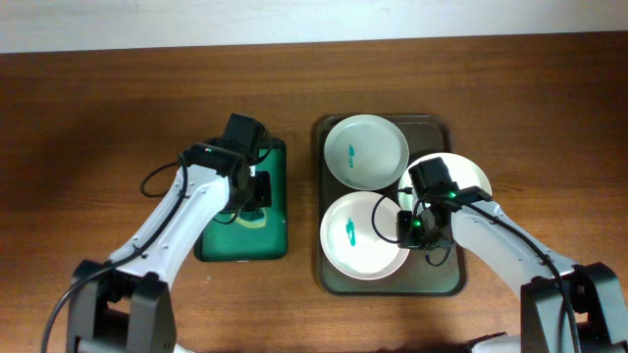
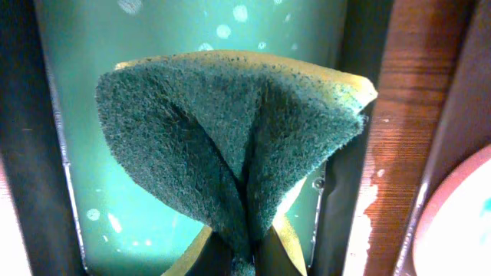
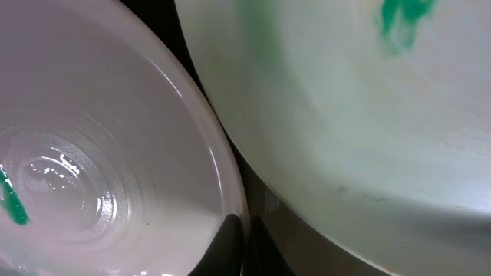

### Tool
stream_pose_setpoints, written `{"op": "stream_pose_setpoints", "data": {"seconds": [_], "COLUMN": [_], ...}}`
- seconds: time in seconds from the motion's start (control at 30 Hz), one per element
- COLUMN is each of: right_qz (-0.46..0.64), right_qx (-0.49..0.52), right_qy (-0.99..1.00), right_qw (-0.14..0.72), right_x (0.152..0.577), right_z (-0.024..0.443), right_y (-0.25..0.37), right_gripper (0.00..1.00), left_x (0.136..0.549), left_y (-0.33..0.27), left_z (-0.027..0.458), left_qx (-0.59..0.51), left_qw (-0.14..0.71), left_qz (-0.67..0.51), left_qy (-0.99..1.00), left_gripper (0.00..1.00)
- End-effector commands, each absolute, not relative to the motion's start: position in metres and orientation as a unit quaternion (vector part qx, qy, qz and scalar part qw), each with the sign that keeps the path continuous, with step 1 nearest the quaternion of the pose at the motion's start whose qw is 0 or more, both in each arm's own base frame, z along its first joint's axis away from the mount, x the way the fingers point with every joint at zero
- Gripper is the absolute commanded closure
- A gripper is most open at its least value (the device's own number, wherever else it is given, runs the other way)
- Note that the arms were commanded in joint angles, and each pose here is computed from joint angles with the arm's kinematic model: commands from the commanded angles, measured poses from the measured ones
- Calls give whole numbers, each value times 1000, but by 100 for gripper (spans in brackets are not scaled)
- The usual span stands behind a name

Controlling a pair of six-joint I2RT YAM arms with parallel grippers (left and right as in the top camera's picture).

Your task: Clean dirty plates on tray and stack at the side

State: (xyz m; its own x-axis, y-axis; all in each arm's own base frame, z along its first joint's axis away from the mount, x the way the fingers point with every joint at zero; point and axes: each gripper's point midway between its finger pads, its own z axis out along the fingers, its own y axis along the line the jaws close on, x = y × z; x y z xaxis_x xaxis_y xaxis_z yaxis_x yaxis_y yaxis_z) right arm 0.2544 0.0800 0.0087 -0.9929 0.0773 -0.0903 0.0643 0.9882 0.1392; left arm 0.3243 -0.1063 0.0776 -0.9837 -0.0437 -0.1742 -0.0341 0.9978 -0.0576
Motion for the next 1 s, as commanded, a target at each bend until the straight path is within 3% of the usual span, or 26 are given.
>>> {"op": "stream_pose_setpoints", "data": {"seconds": [0.0, 0.33, 0.6, 0.97], "right_qz": [60, 60, 62, 62], "right_qx": [35, 35, 35, 35], "right_qy": [997, 997, 997, 997], "right_qw": [39, 41, 40, 40], "right_x": [249, 250, 250, 250], "right_z": [5, 5, 5, 5], "right_y": [78, 79, 79, 79], "right_gripper": [96, 96, 96, 96], "left_x": [318, 316, 351, 357], "left_y": [-105, -104, -110, -102], "left_z": [57, 50, 114, 118], "left_qx": [-9, 21, 29, 19], "left_qw": [57, 44, 163, 182], "left_qz": [-12, -6, -25, -4], "left_qy": [998, 999, 986, 983], "left_gripper": [100, 100, 100, 100]}}
